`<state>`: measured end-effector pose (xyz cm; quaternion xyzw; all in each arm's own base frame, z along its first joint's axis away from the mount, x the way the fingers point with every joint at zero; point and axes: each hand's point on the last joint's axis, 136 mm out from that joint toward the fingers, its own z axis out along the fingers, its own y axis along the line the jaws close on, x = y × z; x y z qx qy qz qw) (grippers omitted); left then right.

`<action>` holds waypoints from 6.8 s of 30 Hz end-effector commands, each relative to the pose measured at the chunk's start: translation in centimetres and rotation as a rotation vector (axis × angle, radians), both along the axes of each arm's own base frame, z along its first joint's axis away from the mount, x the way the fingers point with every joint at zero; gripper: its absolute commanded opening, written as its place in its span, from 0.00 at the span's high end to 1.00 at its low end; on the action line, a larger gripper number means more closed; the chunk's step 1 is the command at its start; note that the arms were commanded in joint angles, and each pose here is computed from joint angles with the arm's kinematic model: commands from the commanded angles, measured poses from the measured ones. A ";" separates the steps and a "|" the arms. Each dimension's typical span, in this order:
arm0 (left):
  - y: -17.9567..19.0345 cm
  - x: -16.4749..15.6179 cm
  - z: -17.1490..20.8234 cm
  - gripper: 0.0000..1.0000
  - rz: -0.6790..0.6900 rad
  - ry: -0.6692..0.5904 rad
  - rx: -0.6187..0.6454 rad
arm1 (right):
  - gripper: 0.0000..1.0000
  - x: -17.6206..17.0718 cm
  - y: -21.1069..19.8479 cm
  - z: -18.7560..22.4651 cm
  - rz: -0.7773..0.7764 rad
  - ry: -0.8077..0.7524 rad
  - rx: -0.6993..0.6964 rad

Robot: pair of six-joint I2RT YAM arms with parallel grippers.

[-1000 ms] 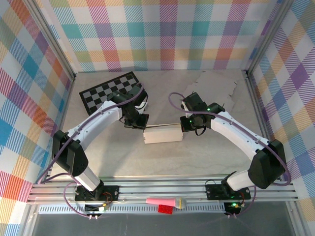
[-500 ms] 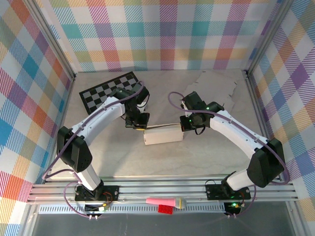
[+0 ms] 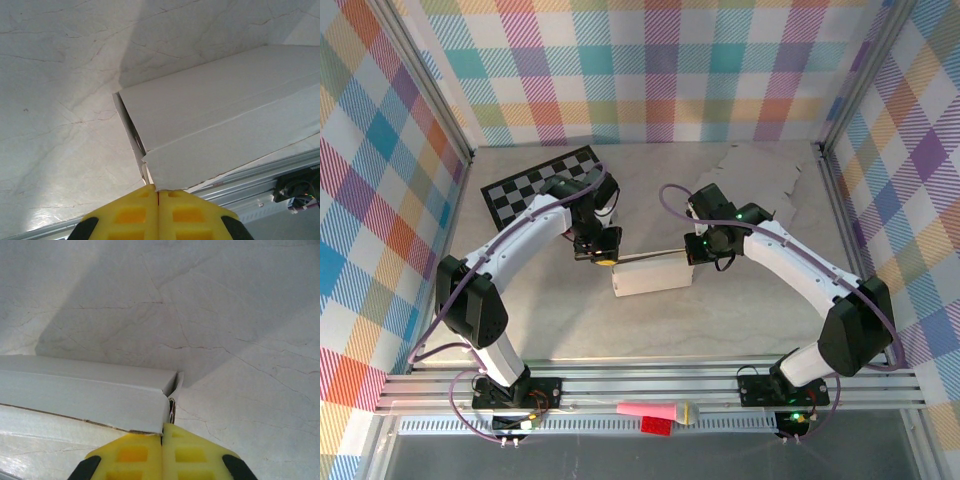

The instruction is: Fold the paper box

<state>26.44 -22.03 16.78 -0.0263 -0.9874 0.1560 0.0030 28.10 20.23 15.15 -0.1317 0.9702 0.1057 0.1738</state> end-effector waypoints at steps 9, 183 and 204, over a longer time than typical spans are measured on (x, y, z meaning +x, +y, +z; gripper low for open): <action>-1.5 0.0 -0.1 1.00 0.035 0.024 -0.116 | 1.00 -1.6 0.4 -1.2 0.029 0.088 -0.005; -0.5 -0.9 -0.2 0.60 0.727 -0.160 -0.491 | 0.72 -1.4 -1.2 -3.1 -1.096 0.340 0.732; -0.3 -2.3 -2.4 0.69 0.696 -0.133 -0.479 | 0.73 -1.5 -1.2 -3.4 -1.106 0.354 0.717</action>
